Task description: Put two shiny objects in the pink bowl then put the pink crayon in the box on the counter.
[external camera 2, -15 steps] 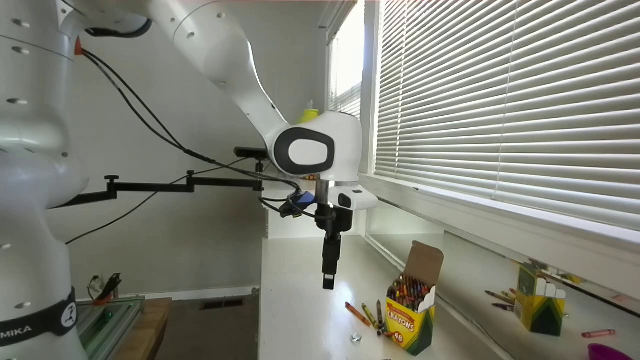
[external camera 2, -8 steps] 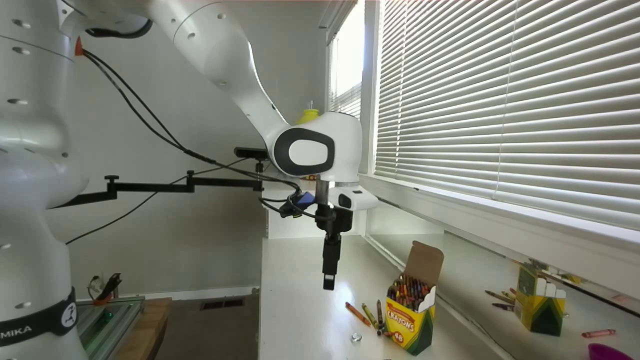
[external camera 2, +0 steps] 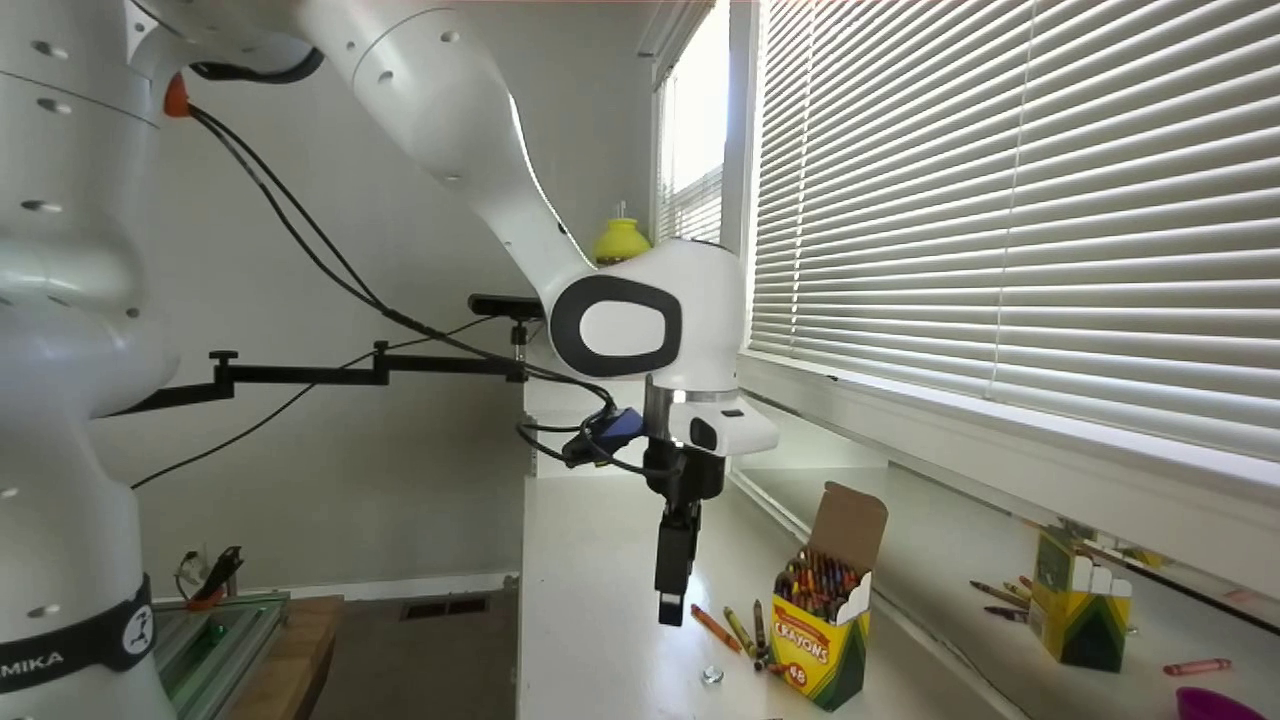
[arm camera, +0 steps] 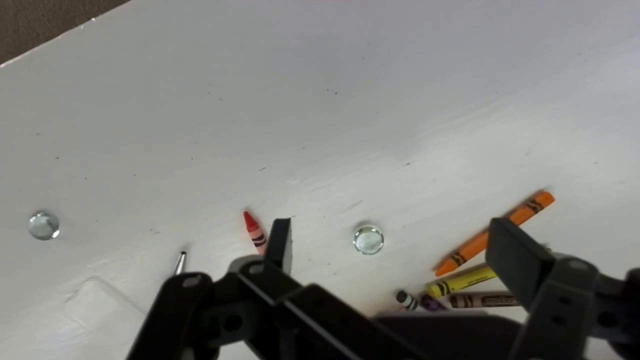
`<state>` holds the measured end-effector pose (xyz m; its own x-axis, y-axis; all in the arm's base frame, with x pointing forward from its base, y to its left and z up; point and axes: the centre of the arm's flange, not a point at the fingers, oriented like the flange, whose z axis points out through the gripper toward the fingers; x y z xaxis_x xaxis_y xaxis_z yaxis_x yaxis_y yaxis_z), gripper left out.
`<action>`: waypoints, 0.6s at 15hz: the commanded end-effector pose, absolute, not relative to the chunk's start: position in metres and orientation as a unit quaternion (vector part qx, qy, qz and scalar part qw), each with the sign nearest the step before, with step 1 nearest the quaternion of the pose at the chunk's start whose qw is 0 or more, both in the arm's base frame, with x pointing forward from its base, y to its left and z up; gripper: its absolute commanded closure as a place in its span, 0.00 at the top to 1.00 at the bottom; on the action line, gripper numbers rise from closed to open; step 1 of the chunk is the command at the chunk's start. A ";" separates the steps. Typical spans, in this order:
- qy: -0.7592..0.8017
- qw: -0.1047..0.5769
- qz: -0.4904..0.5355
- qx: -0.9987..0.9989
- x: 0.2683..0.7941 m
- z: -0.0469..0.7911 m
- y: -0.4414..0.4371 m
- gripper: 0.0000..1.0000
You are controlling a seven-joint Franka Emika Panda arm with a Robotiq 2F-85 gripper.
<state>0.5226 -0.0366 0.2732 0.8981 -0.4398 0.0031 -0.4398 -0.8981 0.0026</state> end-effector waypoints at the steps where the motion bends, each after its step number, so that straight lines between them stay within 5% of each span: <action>1: -0.241 0.002 0.008 0.970 0.528 0.262 -0.048 0.99; 2: -0.244 0.000 0.010 0.970 0.528 0.259 -0.051 0.79; 3: -0.247 -0.001 0.012 0.969 0.529 0.257 -0.053 0.72; 5: -0.252 -0.007 0.016 0.967 0.532 0.252 -0.059 0.77; 9: -0.255 -0.006 0.025 0.967 0.539 0.241 -0.065 0.64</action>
